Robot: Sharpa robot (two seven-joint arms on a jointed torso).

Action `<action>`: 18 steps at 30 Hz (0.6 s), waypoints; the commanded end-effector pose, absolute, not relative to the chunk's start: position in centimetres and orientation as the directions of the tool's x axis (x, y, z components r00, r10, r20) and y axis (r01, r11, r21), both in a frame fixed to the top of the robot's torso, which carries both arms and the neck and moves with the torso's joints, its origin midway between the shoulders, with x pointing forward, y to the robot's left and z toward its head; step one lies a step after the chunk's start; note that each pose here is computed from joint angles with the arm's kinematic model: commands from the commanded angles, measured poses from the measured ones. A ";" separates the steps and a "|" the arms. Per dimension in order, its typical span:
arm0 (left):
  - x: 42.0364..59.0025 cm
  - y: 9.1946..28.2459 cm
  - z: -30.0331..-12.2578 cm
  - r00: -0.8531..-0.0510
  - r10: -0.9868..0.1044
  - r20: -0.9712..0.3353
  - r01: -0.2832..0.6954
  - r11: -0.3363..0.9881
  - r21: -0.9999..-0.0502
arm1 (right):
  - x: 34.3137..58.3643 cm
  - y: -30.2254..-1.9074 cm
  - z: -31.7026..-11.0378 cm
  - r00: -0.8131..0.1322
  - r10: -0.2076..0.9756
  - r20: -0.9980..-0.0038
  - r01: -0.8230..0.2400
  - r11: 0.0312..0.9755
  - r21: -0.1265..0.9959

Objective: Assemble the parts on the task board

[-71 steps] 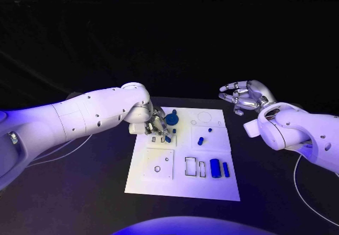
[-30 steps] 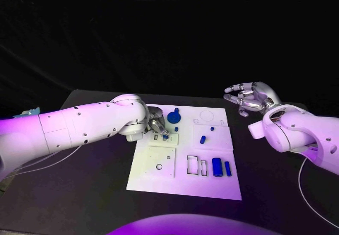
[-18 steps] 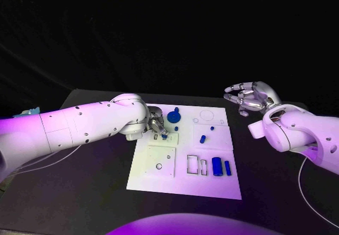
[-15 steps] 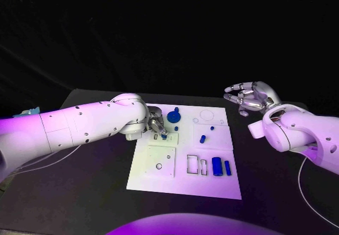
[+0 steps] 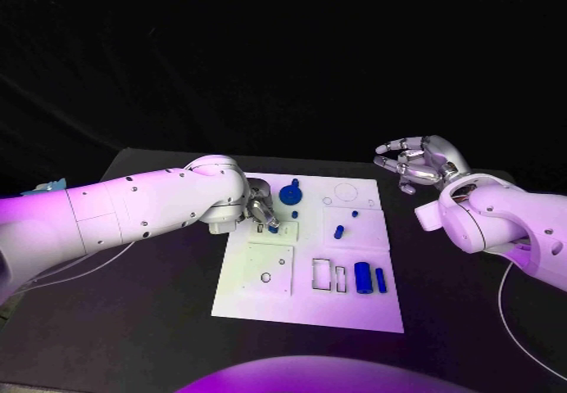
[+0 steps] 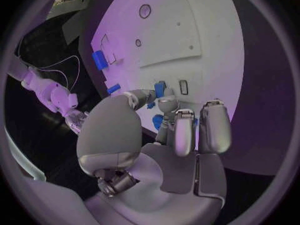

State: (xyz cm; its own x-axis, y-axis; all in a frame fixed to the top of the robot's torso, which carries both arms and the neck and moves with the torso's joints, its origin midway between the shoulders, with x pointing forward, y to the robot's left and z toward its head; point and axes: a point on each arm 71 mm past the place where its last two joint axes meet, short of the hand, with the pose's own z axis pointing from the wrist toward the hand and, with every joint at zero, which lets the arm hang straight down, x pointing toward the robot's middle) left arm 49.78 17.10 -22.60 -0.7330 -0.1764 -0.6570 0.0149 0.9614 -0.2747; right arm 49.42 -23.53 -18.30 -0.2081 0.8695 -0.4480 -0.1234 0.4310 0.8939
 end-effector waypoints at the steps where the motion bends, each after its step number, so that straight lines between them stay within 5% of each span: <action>1: 49.7 17.0 -22.7 -0.745 -0.155 -0.649 0.026 0.965 -0.261 | 49.4 -23.4 -18.3 -0.216 0.867 -0.449 -0.133 0.430 0.893; 18: 49.8 16.9 -22.8 -0.749 -0.150 -0.645 0.025 0.967 -0.254 | 49.4 -23.5 -18.3 -0.215 0.867 -0.450 -0.133 0.430 0.893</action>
